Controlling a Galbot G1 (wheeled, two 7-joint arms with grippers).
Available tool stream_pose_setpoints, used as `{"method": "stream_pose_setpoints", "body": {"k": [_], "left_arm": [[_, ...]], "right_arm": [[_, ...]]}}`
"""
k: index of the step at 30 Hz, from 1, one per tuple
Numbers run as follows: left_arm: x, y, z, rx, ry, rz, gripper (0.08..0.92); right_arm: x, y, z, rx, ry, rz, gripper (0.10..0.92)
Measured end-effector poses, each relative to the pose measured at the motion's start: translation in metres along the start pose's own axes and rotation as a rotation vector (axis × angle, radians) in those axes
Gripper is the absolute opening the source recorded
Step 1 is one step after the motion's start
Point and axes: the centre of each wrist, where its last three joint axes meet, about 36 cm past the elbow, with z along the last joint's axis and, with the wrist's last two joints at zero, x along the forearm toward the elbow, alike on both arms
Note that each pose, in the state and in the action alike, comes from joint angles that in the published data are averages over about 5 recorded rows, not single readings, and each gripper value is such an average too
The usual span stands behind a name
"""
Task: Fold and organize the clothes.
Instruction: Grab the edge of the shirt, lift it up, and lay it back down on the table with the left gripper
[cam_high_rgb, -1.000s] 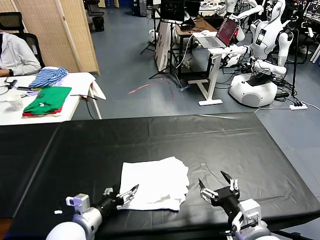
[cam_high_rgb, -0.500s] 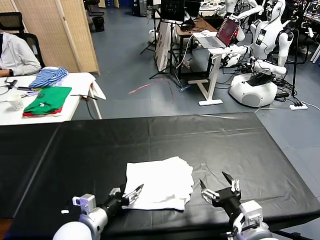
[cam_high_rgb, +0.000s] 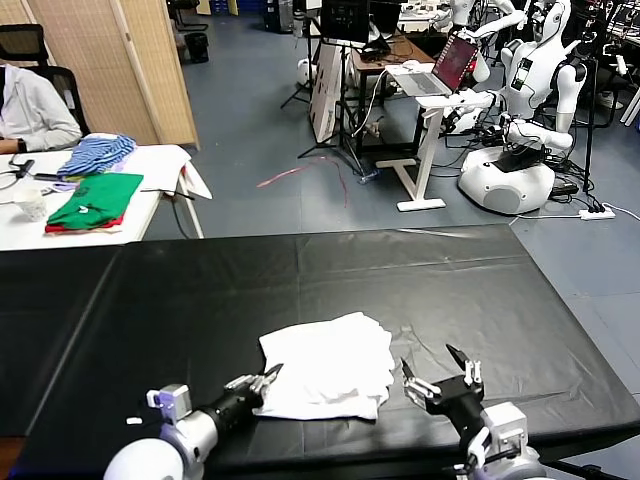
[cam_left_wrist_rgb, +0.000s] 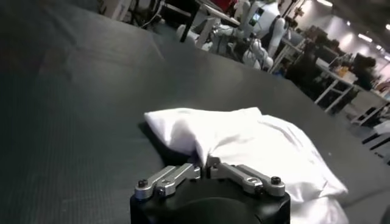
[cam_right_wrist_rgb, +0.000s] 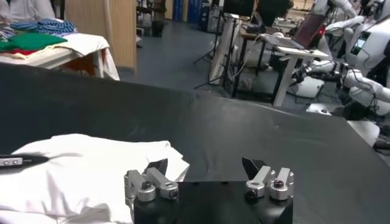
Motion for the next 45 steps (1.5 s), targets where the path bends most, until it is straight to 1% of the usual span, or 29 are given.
{"method": "stream_pose_setpoints", "body": {"k": [3, 5, 8, 13, 17, 20, 24, 26, 27, 28, 29, 30, 32, 34, 36, 38, 39, 41, 43, 45], "left_arm": [[0.008, 0.001, -0.01, 0.001, 0.002, -0.008, 0.18], [0.015, 0.002, -0.019, -0.017, -0.006, -0.024, 0.18], [0.027, 0.005, -0.032, -0.072, -0.038, -0.082, 0.18], [0.049, 0.01, -0.06, -0.218, -0.136, -0.227, 0.18], [0.069, 0.01, -0.085, -0.395, -0.215, -0.328, 0.18], [0.083, 0.008, -0.102, -0.564, -0.282, -0.401, 0.18], [0.095, 0.005, -0.119, -0.828, -0.375, -0.528, 0.18], [0.097, 0.004, -0.119, -0.959, -0.4, -0.58, 0.18], [0.097, 0.003, -0.117, -1.021, -0.402, -0.597, 0.18], [0.096, 0.003, -0.113, -1.08, -0.393, -0.609, 0.18], [0.094, 0.003, -0.108, -1.131, -0.375, -0.616, 0.18], [0.091, 0.003, -0.1, -1.176, -0.343, -0.618, 0.18], [0.083, 0.004, -0.079, -1.24, -0.254, -0.609, 0.18], [0.074, 0.004, -0.053, -1.254, -0.151, -0.585, 0.18], [0.065, 0.002, -0.028, -1.225, -0.057, -0.55, 0.18], [0.059, -0.004, -0.007, -1.175, 0.019, -0.506, 0.18], [0.056, -0.008, 0.0, -1.148, 0.047, -0.484, 0.18], [0.051, -0.016, 0.01, -1.094, 0.085, -0.445, 0.18], [0.048, -0.025, 0.014, -1.032, 0.107, -0.418, 0.18], [0.045, -0.033, 0.012, -0.961, 0.115, -0.402, 0.18]], "right_arm": [[-0.001, 0.0, 0.0, -0.004, -0.006, 0.002, 0.907], [-0.002, 0.0, 0.001, -0.006, -0.008, 0.003, 0.907], [-0.003, -0.001, 0.001, -0.006, -0.009, 0.005, 0.907], [-0.005, -0.002, 0.003, -0.007, -0.008, 0.011, 0.907], [-0.007, -0.003, 0.003, -0.007, -0.01, 0.013, 0.907], [-0.008, -0.003, 0.003, -0.007, -0.011, 0.013, 0.907], [-0.009, -0.002, 0.004, -0.014, -0.012, 0.012, 0.907], [-0.01, -0.001, 0.005, -0.02, -0.011, 0.012, 0.907], [-0.011, -0.001, 0.006, -0.022, -0.011, 0.012, 0.907], [-0.011, 0.0, 0.006, -0.024, -0.01, 0.013, 0.907], [-0.011, 0.0, 0.007, -0.026, -0.01, 0.014, 0.907], [-0.011, 0.0, 0.007, -0.027, -0.011, 0.016, 0.907], [-0.012, -0.001, 0.007, -0.026, -0.012, 0.02, 0.907], [-0.011, -0.003, 0.006, -0.024, -0.013, 0.026, 0.907], [-0.011, -0.004, 0.006, -0.022, -0.014, 0.031, 0.907], [-0.011, -0.005, 0.006, -0.022, -0.014, 0.034, 0.907], [-0.011, -0.005, 0.006, -0.022, -0.014, 0.034, 0.907], [-0.011, -0.005, 0.006, -0.023, -0.013, 0.035, 0.907], [-0.011, -0.004, 0.006, -0.025, -0.013, 0.036, 0.907], [-0.01, -0.004, 0.006, -0.025, -0.013, 0.038, 0.907]]}}
